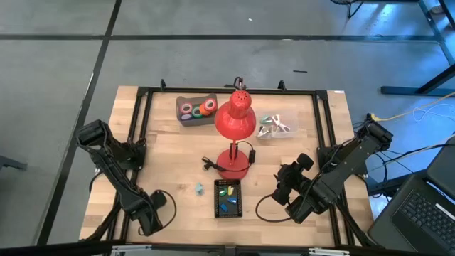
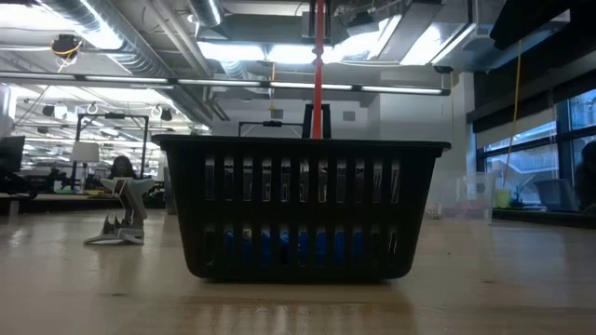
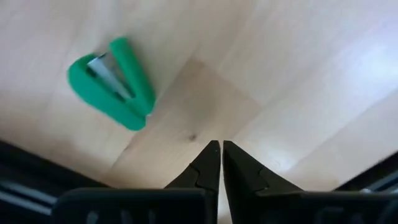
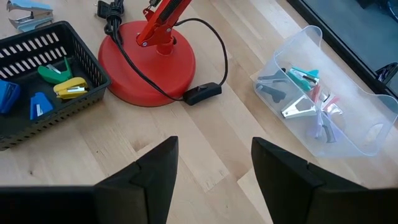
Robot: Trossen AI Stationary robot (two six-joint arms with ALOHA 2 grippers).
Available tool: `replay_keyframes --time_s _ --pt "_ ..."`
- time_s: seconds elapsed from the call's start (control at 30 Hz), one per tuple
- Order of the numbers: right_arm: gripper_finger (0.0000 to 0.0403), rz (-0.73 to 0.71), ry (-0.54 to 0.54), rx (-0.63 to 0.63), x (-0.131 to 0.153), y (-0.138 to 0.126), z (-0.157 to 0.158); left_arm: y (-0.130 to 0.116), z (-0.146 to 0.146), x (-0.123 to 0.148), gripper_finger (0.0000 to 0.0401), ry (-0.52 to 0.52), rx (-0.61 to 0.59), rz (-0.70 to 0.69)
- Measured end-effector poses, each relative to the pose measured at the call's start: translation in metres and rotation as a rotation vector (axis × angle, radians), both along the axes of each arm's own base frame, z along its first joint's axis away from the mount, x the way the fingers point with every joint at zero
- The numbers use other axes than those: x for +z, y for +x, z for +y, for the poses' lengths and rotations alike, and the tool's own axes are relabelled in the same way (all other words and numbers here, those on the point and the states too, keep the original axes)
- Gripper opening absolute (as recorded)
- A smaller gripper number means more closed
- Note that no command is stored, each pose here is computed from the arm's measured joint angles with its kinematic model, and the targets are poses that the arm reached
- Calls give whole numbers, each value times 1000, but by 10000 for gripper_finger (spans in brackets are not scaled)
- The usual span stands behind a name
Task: Pick and place Stapler, Stapler remover, tape
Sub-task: Put the green stapler into the black bin
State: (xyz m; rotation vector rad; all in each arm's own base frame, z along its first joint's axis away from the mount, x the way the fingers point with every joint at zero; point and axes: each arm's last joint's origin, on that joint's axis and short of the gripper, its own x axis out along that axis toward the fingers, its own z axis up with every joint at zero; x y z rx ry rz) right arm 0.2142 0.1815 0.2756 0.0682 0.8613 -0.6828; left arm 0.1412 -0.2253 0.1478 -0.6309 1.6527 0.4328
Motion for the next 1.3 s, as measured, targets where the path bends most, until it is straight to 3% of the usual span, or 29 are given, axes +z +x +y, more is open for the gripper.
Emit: replay_keyframes --time_s 0.23,0.37,0.5,0.73,1.0,1.3 --pt "205 2 -2 0 0 0 0 0 -2 0 7 -29 13 17" --pt "205 2 -1 0 0 0 0 0 -10 2 5 -116 53 38" --pt "205 2 -2 0 0 0 0 -9 -14 3 22 -99 112 74" --pt "205 2 -2 0 0 0 0 -17 -6 1 95 57 149 38" --pt "205 2 -2 0 0 0 0 -21 11 1 170 219 293 142" --pt "205 1 -2 0 0 0 0 -16 13 1 223 254 348 56"
